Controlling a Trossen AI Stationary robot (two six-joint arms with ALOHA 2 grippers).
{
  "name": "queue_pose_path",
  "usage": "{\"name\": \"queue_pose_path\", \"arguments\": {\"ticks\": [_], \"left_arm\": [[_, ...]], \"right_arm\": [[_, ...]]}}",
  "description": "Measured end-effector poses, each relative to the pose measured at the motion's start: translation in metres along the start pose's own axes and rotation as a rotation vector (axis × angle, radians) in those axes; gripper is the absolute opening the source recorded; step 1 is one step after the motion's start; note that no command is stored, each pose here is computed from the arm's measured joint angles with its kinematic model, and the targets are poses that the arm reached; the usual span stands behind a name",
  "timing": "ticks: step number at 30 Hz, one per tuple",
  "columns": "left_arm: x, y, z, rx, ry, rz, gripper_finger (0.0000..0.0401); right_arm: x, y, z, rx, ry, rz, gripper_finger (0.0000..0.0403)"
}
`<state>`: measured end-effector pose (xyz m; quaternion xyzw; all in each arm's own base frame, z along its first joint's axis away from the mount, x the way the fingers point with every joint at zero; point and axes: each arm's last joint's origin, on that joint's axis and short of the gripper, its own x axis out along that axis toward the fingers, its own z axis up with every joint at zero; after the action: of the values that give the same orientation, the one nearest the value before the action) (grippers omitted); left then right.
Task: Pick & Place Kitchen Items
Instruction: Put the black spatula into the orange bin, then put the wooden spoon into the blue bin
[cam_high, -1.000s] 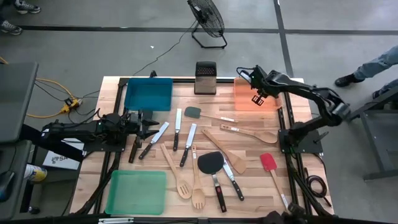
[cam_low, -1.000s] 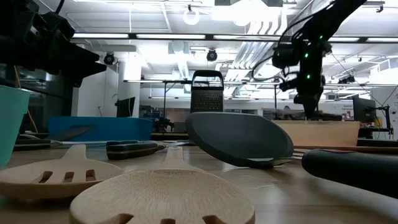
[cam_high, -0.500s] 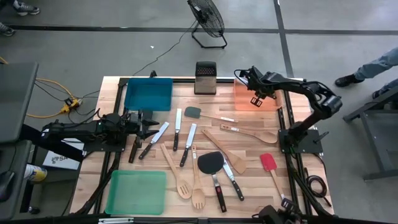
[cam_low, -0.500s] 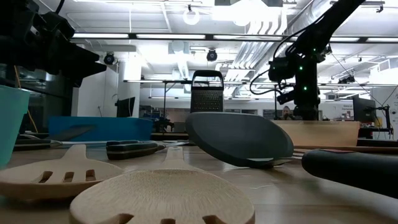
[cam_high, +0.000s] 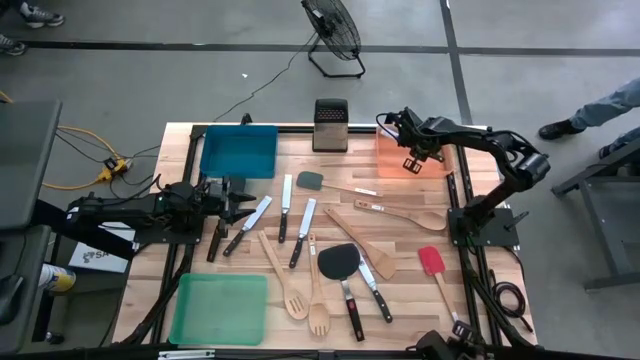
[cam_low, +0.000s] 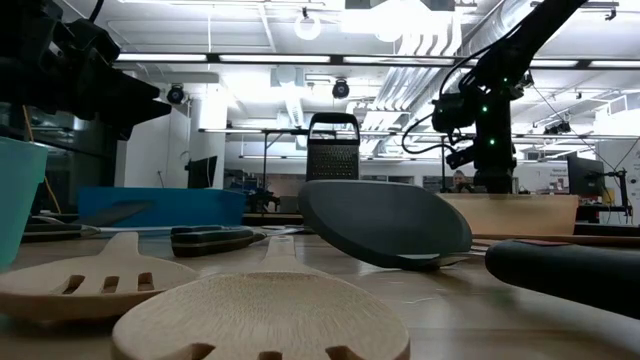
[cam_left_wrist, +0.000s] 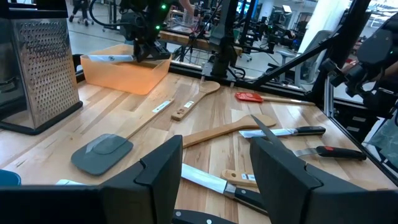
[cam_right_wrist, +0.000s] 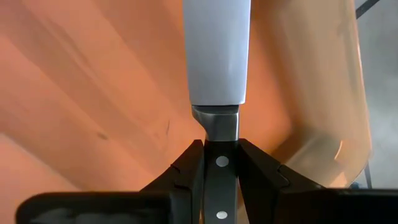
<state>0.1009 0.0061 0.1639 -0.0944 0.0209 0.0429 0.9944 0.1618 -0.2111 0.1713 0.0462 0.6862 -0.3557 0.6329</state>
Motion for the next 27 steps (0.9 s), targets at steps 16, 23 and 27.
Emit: {"name": "queue_pose_path", "arguments": {"ticks": [16, 23, 27], "left_arm": [[0.000, 0.000, 0.000, 0.000, 0.000, 0.000, 0.0186], [0.000, 0.000, 0.000, 0.000, 0.000, 0.000, 0.0186], [0.000, 0.000, 0.000, 0.000, 0.000, 0.000, 0.0186]], "right_arm": [[0.000, 0.000, -0.001, 0.026, 0.009, -0.010, 0.0135], [-0.007, -0.002, -0.002, 0.066, -0.014, -0.016, 0.0156], [-0.019, -0.007, -0.006, 0.087, -0.061, -0.029, 0.0168]]}}
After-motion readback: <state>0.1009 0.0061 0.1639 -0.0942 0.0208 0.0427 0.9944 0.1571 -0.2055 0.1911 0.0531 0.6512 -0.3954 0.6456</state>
